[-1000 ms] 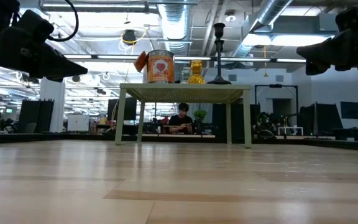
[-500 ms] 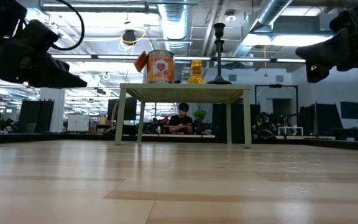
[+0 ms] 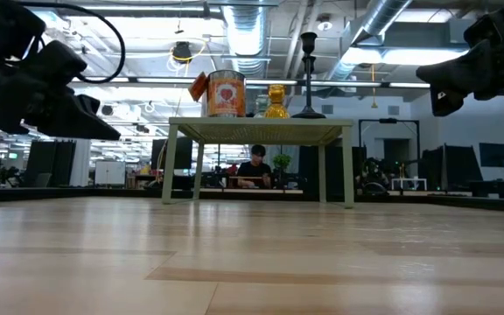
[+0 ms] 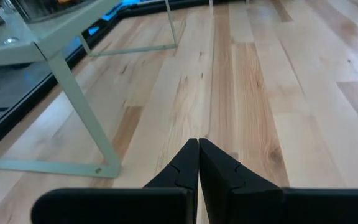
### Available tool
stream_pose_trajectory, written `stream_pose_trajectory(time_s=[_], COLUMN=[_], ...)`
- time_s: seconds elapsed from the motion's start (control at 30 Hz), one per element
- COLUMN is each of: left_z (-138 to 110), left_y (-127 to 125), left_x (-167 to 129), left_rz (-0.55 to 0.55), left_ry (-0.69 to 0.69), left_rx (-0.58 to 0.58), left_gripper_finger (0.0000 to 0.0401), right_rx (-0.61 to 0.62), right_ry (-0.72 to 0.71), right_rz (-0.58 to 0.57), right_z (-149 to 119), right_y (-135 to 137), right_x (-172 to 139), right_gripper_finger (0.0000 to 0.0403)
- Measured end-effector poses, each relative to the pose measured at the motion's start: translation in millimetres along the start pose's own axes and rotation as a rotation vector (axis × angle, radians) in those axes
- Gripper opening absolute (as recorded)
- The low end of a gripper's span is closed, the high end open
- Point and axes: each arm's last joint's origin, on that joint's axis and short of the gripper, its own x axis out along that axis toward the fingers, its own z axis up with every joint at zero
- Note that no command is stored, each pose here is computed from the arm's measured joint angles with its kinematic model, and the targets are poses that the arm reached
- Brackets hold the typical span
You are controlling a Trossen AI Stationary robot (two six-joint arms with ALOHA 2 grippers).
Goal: Pick & Place candle stick holders
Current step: Return to Home Position
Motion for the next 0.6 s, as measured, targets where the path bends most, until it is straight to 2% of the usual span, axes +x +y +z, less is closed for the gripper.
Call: stream_pose_trajectory(time_s=[0.6], left_z=[-2.6], left_y=[-1.0], left_x=[2.0], left_rz=[-0.004], left_ry=[0.031], left_rx=[0.010], left_gripper_finger=[0.0011], right_rx=[0.000], right_ry=[0.001], right_rz=[0.000], right_z=[-0.1], right_y=[0.0], right_x=[0.0], right_gripper_finger=[0.0000])
